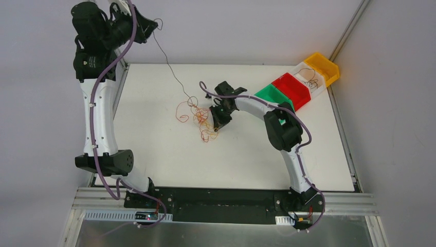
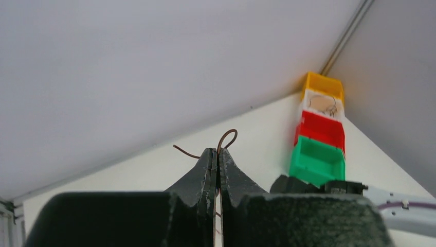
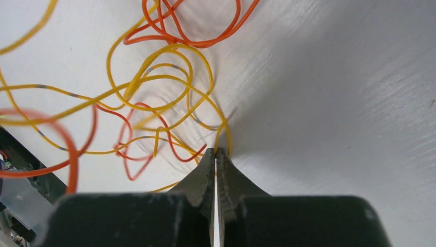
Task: Untangle the cables
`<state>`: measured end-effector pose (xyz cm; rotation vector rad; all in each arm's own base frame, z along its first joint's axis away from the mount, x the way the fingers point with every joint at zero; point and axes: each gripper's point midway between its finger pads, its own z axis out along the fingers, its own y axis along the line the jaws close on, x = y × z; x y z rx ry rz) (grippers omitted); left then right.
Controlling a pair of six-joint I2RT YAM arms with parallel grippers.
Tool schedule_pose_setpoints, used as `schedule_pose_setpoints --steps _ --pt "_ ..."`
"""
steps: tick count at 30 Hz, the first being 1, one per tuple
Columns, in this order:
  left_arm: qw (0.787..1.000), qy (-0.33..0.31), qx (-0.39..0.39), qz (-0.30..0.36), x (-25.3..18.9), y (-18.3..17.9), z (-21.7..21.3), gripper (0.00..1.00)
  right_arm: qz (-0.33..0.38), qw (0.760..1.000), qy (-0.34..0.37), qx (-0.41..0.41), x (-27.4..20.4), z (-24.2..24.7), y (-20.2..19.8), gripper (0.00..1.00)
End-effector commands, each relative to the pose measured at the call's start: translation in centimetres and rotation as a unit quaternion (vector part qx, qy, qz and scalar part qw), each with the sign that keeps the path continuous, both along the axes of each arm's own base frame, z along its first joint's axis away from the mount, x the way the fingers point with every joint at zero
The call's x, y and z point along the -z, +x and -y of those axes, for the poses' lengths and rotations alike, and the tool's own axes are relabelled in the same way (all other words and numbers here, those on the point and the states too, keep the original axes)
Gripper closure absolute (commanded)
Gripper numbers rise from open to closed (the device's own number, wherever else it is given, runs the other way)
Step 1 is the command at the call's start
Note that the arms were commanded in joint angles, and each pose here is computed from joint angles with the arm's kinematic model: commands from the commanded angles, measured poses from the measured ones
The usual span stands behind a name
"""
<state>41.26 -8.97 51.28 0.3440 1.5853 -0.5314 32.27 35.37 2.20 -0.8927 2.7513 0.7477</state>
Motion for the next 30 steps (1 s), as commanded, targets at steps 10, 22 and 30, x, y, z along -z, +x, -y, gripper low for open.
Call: schedule_pose_setpoints --steps 10,22,30 --pt "0.949 -0.07 -0.146 0.271 -18.0 -2.4 -5.8 1.0 -0.038 0.997 -0.062 -0.012 1.8 3.3 -3.2 1.0" --pt "0.891 -0.095 -0.259 0.36 -23.0 -5.4 -10.0 1.0 -0.046 0.995 -0.083 -0.039 2.1 5.6 -5.2 1.0" --pt "0.951 -0.102 -0.087 0.279 -17.9 -5.2 -3.7 1.0 0.023 0.998 -0.001 -0.056 -3.7 4.6 -2.3 0.98"
